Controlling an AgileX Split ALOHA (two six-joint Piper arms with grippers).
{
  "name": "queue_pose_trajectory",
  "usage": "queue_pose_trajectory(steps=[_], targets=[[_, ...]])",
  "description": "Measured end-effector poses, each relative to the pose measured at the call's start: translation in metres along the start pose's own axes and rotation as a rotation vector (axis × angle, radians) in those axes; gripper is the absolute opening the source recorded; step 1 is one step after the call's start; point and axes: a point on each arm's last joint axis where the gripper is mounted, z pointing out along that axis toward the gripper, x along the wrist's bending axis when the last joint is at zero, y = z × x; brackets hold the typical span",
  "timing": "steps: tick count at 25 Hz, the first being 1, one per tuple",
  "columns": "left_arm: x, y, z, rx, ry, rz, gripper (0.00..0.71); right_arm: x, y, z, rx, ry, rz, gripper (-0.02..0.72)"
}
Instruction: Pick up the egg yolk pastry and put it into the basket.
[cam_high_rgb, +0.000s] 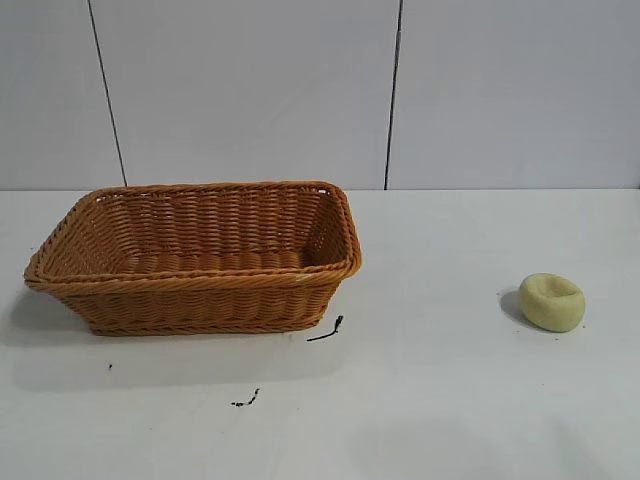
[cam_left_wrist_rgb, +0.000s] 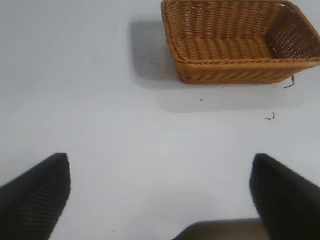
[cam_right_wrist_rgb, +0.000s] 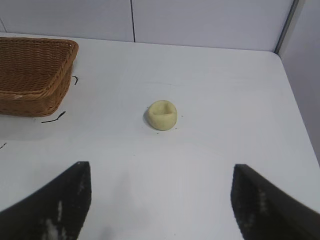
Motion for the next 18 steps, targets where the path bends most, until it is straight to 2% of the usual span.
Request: queue_pose_trajectory(steps=[5,9,12,18], targets=[[0.000,0.000,0.000,0.000,0.000,0.000,0.695,0.000,0.000,0.000,0.000,0.000,0.000,0.543],[0.000,0.000,0.000,0.000,0.000,0.000,0.695,0.000,0.001,0.002,0.015,0.000,0.001,0.659],[0.000,0.000,0.000,0.000,0.000,0.000,0.695,-0.001,0.012,0.011,0.080,0.000,0.007,0.678],[0.000,0.000,0.000,0.000,0.000,0.000,0.695,-0.003,0.067,0.045,0.237,-0.006,0.017,0.683]])
